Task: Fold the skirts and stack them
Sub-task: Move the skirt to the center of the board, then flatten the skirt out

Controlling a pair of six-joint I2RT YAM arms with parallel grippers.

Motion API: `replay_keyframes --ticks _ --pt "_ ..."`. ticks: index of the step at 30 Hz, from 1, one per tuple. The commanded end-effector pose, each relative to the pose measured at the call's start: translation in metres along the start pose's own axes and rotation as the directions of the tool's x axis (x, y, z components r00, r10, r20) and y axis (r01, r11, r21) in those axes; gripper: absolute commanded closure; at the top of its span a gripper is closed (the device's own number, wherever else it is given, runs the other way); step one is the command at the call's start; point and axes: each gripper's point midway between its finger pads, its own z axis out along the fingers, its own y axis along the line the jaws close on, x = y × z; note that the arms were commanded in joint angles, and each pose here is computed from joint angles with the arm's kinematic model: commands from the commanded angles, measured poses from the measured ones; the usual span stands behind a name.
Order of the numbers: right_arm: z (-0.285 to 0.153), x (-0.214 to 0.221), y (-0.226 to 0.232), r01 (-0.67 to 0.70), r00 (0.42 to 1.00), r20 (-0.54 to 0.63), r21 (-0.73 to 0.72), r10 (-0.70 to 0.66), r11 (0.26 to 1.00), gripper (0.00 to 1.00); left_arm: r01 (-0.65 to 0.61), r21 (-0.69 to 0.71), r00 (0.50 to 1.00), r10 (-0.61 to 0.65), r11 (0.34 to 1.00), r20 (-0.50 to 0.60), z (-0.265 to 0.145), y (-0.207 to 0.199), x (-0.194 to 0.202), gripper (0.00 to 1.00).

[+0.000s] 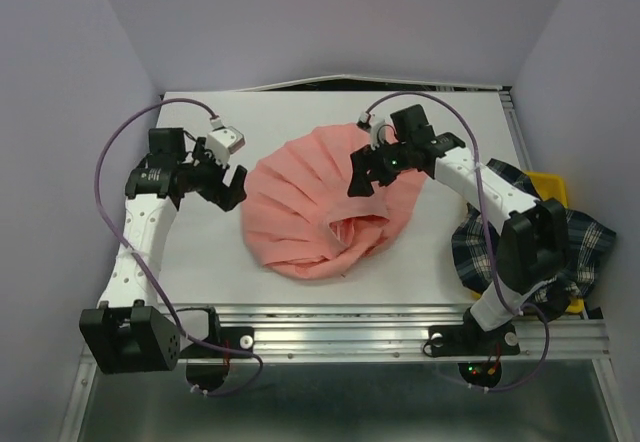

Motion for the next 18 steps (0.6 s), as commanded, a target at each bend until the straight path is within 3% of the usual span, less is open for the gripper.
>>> replay_keyframes --ticks 1,3,6,8,13,18 --pt "-0.015 0.013 -0.008 0.155 0.987 -0.057 0.033 -0.153 0.987 0.05 -0.154 0.078 0.986 0.158 0.985 -0.059 0.013 -0.025 0.025 0.06" --pt "-0.018 0.033 -0.013 0.170 0.981 -0.101 0.056 -0.163 0.984 0.06 -0.201 0.124 0.974 0.212 0.972 -0.080 0.024 -0.040 0.032 0.07" --pt "-0.025 0.063 -0.025 0.195 0.971 -0.162 0.117 -0.175 0.974 0.20 -0.257 0.196 0.952 0.283 0.946 -0.115 0.040 -0.063 0.050 0.08" --pt "-0.027 0.074 -0.025 0.178 0.972 -0.177 0.131 -0.153 0.975 0.24 -0.276 0.225 0.942 0.309 0.935 -0.130 0.048 -0.074 0.061 0.09" --pt "-0.030 0.117 -0.022 0.103 0.967 -0.246 0.133 -0.068 0.986 0.29 -0.373 0.356 0.918 0.396 0.856 0.009 0.053 -0.128 0.044 0.12" --pt "-0.042 0.148 -0.024 0.043 0.969 -0.246 0.208 0.010 0.977 0.32 -0.556 0.315 0.829 0.541 0.769 0.142 0.071 -0.171 0.010 0.10"
